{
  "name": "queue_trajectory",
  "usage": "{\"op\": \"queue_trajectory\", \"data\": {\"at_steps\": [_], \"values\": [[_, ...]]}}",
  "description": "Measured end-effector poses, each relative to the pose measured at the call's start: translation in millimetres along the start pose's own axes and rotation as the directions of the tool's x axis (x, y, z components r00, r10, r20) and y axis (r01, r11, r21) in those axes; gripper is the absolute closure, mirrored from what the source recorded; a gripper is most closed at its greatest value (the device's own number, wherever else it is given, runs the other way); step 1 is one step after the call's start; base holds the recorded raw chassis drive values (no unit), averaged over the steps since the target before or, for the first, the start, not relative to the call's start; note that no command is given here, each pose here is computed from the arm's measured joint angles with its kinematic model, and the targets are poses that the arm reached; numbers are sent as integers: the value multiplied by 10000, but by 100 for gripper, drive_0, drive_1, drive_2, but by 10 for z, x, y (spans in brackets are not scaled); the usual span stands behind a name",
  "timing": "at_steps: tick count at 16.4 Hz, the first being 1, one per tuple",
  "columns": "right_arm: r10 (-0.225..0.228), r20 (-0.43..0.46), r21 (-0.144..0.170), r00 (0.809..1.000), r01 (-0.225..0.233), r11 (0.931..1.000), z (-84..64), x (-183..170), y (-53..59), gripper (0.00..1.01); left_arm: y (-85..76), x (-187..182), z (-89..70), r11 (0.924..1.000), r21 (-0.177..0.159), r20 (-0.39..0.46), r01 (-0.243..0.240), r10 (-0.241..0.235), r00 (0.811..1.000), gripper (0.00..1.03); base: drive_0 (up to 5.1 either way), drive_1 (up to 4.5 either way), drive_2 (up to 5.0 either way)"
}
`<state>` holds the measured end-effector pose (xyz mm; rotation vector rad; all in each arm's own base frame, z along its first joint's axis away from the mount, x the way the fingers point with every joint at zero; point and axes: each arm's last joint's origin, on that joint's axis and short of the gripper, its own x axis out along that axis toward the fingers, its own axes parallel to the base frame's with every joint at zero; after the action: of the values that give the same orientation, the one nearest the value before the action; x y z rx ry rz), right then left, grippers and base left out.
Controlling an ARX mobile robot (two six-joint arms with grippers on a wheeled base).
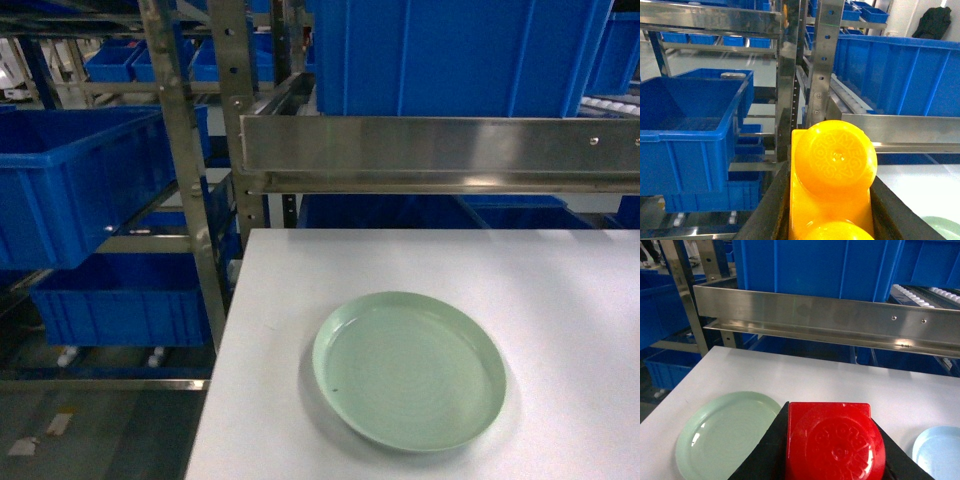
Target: Sort and place red and yellow blocks in left bins
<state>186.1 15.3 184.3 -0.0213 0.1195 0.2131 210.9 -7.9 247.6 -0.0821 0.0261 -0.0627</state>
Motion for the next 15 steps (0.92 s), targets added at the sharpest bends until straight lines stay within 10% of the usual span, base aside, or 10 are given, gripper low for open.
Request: {"op": "queue_trajectory", "data": {"at_steps": [15], "values": [[-1, 38, -5, 10000, 1, 10000, 4, 0, -1, 74, -2, -3, 1, 10000, 1, 11, 5, -5, 10000, 76, -495, 243, 243]]}}
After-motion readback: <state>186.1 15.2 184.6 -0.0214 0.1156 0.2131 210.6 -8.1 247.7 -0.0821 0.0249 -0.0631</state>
